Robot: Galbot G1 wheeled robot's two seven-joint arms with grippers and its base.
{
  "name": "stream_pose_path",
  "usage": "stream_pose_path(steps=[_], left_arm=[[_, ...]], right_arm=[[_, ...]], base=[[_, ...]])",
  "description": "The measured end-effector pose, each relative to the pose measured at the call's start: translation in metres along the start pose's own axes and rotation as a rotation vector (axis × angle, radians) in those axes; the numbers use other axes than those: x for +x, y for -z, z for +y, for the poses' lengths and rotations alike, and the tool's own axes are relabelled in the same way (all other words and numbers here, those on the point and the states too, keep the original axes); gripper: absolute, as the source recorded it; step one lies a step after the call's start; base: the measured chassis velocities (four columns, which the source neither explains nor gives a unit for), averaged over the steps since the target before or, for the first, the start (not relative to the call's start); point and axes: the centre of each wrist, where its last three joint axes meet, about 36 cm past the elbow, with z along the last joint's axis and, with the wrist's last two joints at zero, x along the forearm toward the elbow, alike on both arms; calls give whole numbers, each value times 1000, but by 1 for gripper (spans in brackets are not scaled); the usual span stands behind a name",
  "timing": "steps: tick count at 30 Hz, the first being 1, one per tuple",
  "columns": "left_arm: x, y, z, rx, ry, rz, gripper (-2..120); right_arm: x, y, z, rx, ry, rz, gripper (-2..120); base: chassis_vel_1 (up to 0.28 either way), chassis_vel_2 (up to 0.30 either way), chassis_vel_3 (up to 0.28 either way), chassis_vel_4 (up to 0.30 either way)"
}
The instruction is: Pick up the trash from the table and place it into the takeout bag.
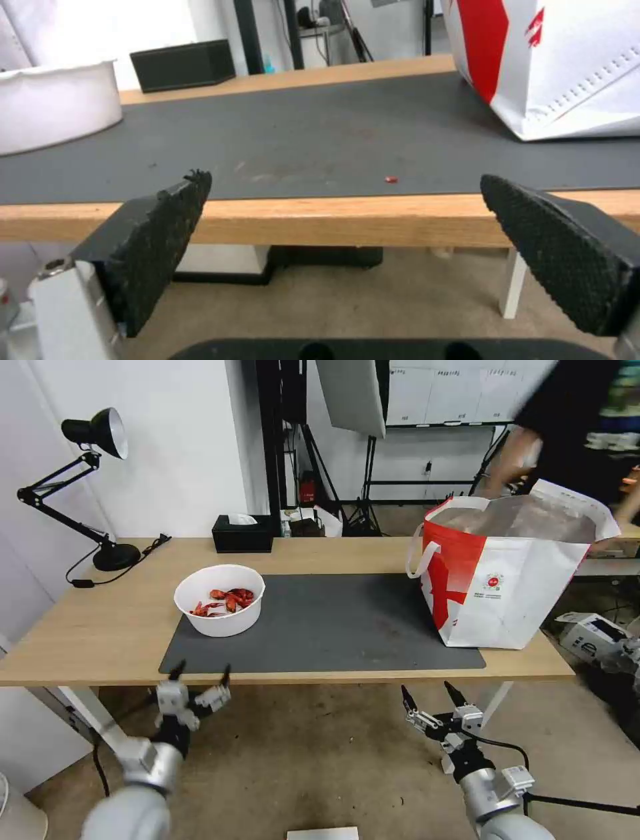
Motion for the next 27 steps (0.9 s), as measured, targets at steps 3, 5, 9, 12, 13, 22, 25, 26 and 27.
stream_pose_path(steps=[3,5,9,12,13,22,25,26,27], left_arm=[[-17,22,26,-18,22,-11,100],[-24,43,51,-31,57,-18,100],[-56,75,75,-11,46,-2,100],[-75,89,83,-3,35,16,100],[-86,97,87,13,21,40,100],[-138,128,100,142,-78,358,100],[-160,140,114,193,-100,460,100],[-160,140,114,193,-100,460,100],[-167,142,118,203,-94,469,100]], right_arm=[[0,0,0,0,0,0,100],[0,0,0,0,-1,0,100],[0,0,0,0,0,0,100],[0,0,0,0,0,0,100],[0,0,0,0,0,0,100],[0,0,0,0,0,0,100],[0,0,0,0,0,0,100],[0,0,0,0,0,0,100],[0,0,0,0,0,0,100]], base=[[0,0,0,0],[0,0,0,0],[0,0,0,0],[0,0,0,0],[0,0,0,0],[0,0,0,0],[0,0,0,0],[0,0,0,0],[0,0,0,0]])
